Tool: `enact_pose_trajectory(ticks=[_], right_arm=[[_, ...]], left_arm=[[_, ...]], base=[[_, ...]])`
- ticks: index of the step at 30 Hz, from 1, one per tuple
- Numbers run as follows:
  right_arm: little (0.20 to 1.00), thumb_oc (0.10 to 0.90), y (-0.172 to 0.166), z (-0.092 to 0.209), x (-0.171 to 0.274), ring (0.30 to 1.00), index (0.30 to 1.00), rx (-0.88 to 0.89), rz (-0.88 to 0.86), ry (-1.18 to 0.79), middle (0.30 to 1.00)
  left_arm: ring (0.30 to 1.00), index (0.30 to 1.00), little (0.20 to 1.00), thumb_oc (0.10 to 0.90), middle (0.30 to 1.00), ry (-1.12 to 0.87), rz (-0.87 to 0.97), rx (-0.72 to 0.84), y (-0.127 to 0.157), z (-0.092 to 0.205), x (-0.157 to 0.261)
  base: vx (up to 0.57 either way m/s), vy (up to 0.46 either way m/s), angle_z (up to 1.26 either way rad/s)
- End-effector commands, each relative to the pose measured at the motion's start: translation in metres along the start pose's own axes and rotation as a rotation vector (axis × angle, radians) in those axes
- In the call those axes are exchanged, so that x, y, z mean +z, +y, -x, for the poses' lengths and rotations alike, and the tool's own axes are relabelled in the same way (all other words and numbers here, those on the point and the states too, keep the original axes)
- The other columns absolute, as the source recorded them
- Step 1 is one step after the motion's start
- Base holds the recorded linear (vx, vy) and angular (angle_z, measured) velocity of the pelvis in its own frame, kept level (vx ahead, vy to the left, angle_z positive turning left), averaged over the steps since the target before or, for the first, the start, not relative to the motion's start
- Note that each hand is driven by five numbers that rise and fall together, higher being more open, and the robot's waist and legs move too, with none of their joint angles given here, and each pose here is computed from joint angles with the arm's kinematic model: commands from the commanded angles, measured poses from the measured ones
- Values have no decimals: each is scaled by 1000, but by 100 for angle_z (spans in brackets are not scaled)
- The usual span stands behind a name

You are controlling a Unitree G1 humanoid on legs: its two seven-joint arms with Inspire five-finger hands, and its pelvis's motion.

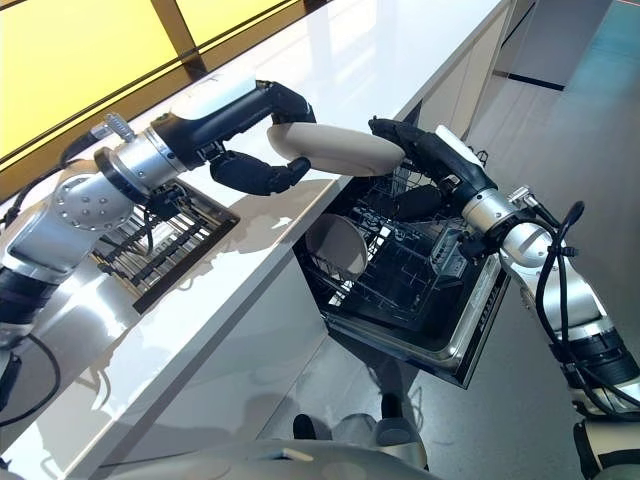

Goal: Pick up plates and place into dishwasher.

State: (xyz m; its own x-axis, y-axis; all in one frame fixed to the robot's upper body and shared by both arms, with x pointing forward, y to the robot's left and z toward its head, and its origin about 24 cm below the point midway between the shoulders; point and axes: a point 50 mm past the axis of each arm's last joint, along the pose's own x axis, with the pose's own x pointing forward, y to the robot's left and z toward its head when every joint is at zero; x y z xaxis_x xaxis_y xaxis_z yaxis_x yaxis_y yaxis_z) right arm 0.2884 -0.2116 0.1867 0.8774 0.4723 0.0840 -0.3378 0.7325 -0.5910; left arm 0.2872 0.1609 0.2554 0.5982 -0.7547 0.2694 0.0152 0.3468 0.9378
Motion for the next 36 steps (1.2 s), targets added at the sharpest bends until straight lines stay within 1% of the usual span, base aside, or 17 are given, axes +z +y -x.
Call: enact_pose_trajectory(ticks=[1,9,13,19,23,24,25,36], right_arm=[[900,800,-20,-12,58,900,900,21,73,-229,900],[900,800,-18,-17,65,900,900,-20,7,-304,900],[900,800,-18,-16,66,900,900,-28,-63,-344,900],[900,800,-18,-18,70,900,900,-68,-125,-413,900],[900,800,-14,-19,73,900,900,-44,-157,-444,900],[793,693,-13,-19,72,808,808,-35,-162,-447,808],[200,100,-12,-18,72,300,300,-28,-169,-449,300],[200,100,-11,-19,68,300,300,-13,-194,-438,300]], left_arm=[[300,300,200,100,300,-75,-88,131,44,-14,12],[300,300,200,100,300,-80,-43,93,32,-18,11],[300,300,200,100,300,-55,-10,75,23,-15,3],[300,300,200,100,300,-25,49,84,15,-18,-6],[300,300,200,100,300,-5,78,96,8,-19,-12],[300,300,200,100,300,1,82,99,7,-19,-14],[300,300,200,100,300,5,85,102,6,-18,-15],[300,300,200,100,300,29,97,123,3,-19,-23]], base=[[0,0,0],[0,0,0],[0,0,0],[0,0,0],[0,0,0],[0,0,0],[44,1,-1],[1,-2,0]])
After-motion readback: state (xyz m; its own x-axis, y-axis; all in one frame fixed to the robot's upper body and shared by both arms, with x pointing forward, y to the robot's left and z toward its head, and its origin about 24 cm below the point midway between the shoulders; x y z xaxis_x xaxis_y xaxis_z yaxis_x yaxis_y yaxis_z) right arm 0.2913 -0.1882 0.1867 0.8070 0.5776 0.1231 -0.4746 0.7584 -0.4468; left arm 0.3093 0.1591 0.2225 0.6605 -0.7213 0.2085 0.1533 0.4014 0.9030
